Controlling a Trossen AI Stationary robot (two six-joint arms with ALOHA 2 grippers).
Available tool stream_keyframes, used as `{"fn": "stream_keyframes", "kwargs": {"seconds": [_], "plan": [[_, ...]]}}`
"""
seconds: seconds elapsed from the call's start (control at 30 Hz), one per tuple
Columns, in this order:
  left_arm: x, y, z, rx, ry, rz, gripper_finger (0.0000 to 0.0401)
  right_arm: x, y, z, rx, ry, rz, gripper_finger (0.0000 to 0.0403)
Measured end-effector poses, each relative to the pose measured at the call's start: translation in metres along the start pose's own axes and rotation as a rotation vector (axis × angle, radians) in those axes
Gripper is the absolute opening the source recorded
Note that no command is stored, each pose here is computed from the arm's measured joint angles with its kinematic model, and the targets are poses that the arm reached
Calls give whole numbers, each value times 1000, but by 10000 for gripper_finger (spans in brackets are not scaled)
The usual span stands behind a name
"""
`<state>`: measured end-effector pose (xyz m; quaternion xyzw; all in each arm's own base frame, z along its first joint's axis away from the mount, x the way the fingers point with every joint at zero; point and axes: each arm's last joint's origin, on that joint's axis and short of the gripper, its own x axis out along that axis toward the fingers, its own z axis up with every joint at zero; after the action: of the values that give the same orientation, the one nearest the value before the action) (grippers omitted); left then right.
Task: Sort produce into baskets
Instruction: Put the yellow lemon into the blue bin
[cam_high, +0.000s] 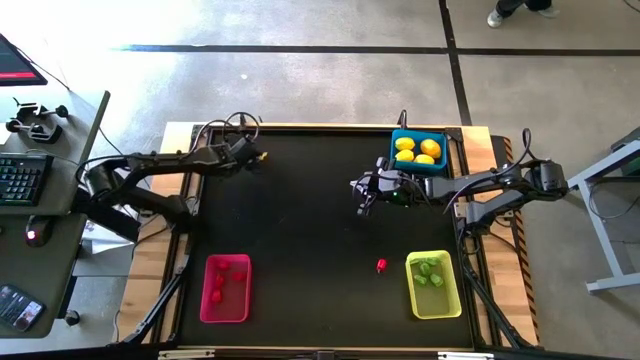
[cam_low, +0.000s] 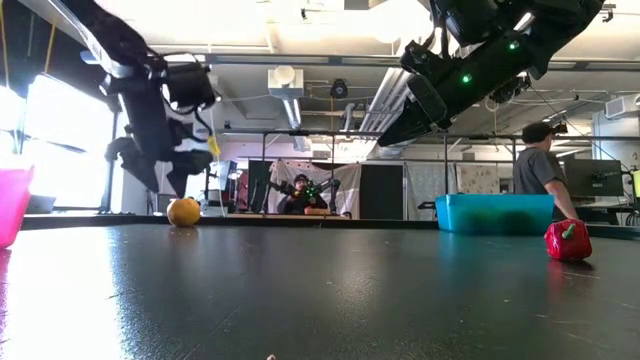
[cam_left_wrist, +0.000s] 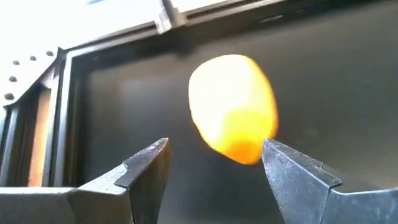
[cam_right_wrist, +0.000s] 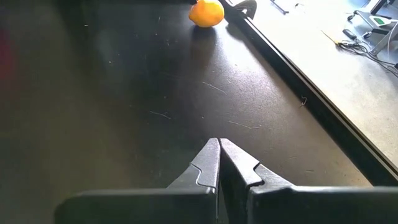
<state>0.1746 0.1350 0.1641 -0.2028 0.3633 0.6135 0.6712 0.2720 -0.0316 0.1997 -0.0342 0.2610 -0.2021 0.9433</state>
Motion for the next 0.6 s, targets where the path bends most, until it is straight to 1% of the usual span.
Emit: {"fn": "stream_keyframes", "kwargs": {"seconds": [0.07, 0.2, 0.37, 0.6], "plan": [[8, 3, 2, -22, 30, 7, 242, 0, 0, 0, -1, 0, 0, 0], [21, 1, 8, -30, 42, -60, 242, 0, 0, 0, -5, 0, 0, 0], [35, 1, 13, -80, 39, -93, 242, 0, 0, 0, -7, 0, 0, 0], [51, 7, 14, -116, 61, -53, 242, 0, 0, 0, -7, 0, 0, 0]]}}
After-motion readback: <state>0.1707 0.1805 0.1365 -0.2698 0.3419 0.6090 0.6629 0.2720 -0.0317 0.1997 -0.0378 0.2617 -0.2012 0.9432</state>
